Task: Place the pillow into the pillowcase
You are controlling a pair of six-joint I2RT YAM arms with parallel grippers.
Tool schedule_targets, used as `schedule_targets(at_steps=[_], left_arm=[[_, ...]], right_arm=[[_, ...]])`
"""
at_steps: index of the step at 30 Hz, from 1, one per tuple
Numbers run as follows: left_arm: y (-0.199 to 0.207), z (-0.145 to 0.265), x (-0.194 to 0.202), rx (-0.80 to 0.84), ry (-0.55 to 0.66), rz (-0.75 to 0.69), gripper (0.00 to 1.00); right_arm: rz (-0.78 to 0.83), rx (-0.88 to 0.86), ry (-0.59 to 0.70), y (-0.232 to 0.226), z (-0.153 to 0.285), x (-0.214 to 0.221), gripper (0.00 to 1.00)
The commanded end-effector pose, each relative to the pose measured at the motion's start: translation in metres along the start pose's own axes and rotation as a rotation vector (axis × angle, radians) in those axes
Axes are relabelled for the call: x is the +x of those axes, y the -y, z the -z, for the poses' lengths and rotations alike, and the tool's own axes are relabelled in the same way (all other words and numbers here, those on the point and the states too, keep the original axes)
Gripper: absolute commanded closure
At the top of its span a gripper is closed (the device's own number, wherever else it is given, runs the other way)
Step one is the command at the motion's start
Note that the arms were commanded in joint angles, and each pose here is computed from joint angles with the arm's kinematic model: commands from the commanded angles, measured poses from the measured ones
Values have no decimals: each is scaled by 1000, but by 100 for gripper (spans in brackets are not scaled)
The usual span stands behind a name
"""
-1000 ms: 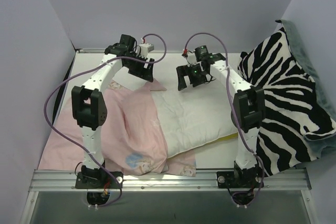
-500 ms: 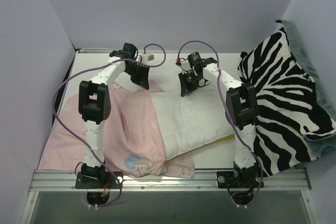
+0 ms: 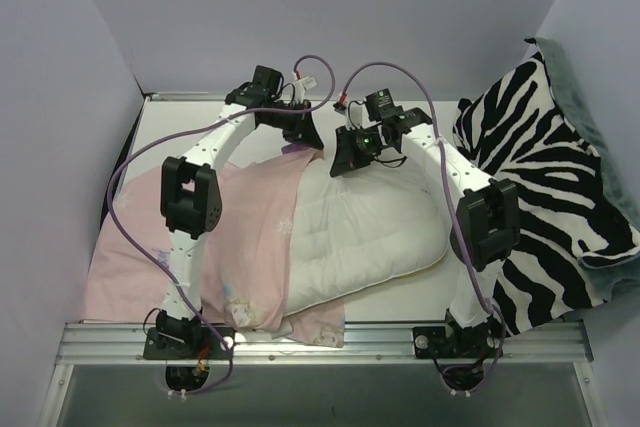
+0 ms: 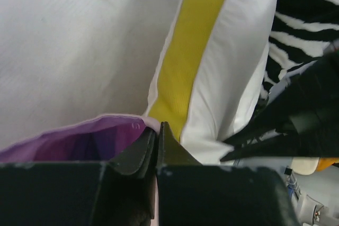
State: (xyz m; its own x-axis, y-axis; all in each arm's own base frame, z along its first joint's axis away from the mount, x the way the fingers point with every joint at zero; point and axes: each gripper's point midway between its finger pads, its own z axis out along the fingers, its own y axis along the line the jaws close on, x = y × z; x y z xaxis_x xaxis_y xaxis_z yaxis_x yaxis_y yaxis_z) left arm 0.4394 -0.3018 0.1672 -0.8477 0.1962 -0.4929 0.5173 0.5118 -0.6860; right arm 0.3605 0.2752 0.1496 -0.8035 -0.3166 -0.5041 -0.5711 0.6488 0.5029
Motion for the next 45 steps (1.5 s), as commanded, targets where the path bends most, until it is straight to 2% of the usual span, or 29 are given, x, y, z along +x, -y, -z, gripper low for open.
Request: schedule_targets(at_steps=[1,3,4,6,8,9,11,12,14,15,17,18,20,21,22,23,24,25,27,28,30,32,34,37,38,40,42,43,45], left_arm=[[53,-5,-52,168,159,-73,100],[49,-18,-53,180,174,1,100],[50,-22,-62,195,214,-21,100],[44,-38,-63,196,218,8,100],[47,-49,-68,211,225,-28,100],[35,-59,-71,194,231,-52,93],[40,-52,-97,170,274,-120,68],[18,-59,-100,122,280,-162,45],[16,-43,-114,55,306,-236,23],[8,-25,-120,18,324,-269,3],[0,0,-123,-21,331,-272,3],[1,33,-130,-65,361,-303,3],[-17,54,-103,-112,297,-246,3],[2,88,-99,-142,309,-309,3],[-4,112,-92,-181,316,-306,2],[-19,112,-61,-197,254,-281,3],[9,146,-56,-218,288,-384,3],[8,160,-37,-223,270,-377,2],[28,177,14,-218,215,-488,3],[34,181,39,-215,174,-497,2],[48,190,90,-209,117,-563,3],[65,204,114,-226,142,-589,3],[69,203,140,-198,142,-548,2],[82,210,157,-219,194,-551,3],[84,213,158,-236,211,-541,3],[90,219,161,-255,246,-505,3],[97,223,165,-257,270,-495,3],[102,224,167,-247,276,-504,2],[108,228,175,-248,269,-553,3]], right_arm=[[30,-173,66,-58,23,-11,100],[34,-163,81,-56,26,-9,100],[25,-149,86,-52,27,-8,100],[0,-120,102,-38,29,-10,100],[-48,-67,124,-14,34,-14,100],[-57,-42,136,-3,36,-16,100],[-100,49,170,35,44,-25,100],[-126,80,180,50,47,-27,100],[-160,141,194,78,48,-34,100],[-189,192,208,98,54,-35,100],[-212,220,196,115,51,-32,100],[-211,232,180,119,50,-27,100],[-212,247,153,122,50,-20,72],[-210,255,125,120,52,-13,61],[-198,258,127,114,59,-15,43],[-175,255,134,108,67,-19,37],[-134,237,118,97,71,-17,32],[-77,207,134,74,81,-21,24],[16,180,87,47,84,-7,18],[142,173,88,30,94,-3,14],[332,144,-5,-2,85,33,12],[470,128,-82,-27,72,64,10],[569,123,-157,-34,62,100,9],[702,136,-210,-41,44,138,7],[767,148,-192,-44,36,138,6],[867,196,-234,-44,21,156,4],[922,209,-248,-41,-2,172,3],[929,282,-282,-26,-12,173,2],[914,340,-264,-21,-26,159,2]])
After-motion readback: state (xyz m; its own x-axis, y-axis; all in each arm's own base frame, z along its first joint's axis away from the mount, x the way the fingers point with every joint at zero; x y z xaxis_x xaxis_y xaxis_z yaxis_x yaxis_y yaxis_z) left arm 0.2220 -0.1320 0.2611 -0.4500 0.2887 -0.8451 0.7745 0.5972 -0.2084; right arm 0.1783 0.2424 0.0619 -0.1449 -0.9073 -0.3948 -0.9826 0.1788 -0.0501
